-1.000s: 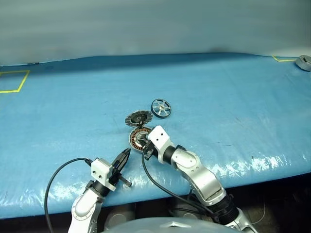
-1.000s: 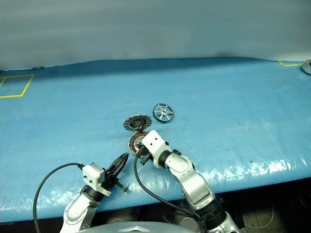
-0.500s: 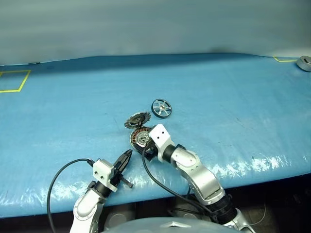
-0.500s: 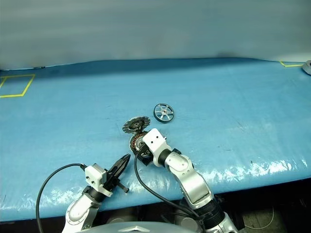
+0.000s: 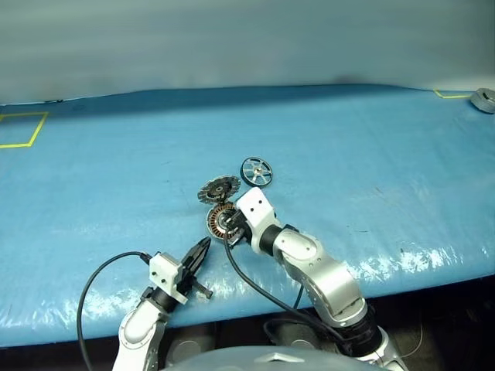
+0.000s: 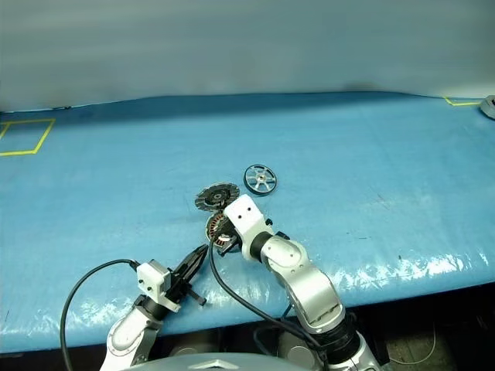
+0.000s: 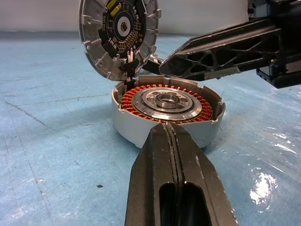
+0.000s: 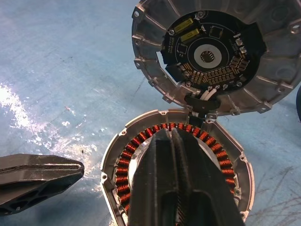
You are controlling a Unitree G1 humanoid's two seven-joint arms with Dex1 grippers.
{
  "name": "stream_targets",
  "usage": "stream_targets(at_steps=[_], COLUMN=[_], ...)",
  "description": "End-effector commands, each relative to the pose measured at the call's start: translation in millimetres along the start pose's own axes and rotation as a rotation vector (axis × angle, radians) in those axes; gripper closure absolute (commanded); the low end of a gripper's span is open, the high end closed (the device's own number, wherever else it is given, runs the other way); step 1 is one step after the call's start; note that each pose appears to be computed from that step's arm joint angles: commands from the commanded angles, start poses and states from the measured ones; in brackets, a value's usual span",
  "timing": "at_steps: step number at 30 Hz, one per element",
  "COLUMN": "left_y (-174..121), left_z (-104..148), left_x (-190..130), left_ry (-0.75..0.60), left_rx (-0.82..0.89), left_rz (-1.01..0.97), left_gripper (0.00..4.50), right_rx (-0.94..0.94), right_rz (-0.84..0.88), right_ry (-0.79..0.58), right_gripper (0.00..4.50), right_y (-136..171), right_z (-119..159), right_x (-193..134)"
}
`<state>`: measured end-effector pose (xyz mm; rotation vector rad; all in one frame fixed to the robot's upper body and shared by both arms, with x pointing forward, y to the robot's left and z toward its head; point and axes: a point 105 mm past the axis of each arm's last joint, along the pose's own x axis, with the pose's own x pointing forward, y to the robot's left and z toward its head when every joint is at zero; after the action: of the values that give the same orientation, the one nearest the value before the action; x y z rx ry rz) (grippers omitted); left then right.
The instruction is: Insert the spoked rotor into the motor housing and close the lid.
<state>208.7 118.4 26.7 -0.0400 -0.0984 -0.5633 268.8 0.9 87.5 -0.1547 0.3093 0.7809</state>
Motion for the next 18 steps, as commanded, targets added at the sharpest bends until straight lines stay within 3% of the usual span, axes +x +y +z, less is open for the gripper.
stream_targets(at_steps=[1,18], left_y=[-1.8,-3.7], left_z=[4.5,4.9], left_x=[0.8,2.5], left_ry=[-0.031,-0.031], left_rx=[0.017,0.029], left_rz=[0.002,0.007], left_gripper=[4.5,4.5], right_rx=[0.001,-0.022], right_rz=[-0.007,0.036], right_ry=[-0.01,0.097], right_gripper=[4.47,4.47], right_y=[2.9,10.7], right_z=[12.3,-1.3], right_x=[-1.8,-0.1])
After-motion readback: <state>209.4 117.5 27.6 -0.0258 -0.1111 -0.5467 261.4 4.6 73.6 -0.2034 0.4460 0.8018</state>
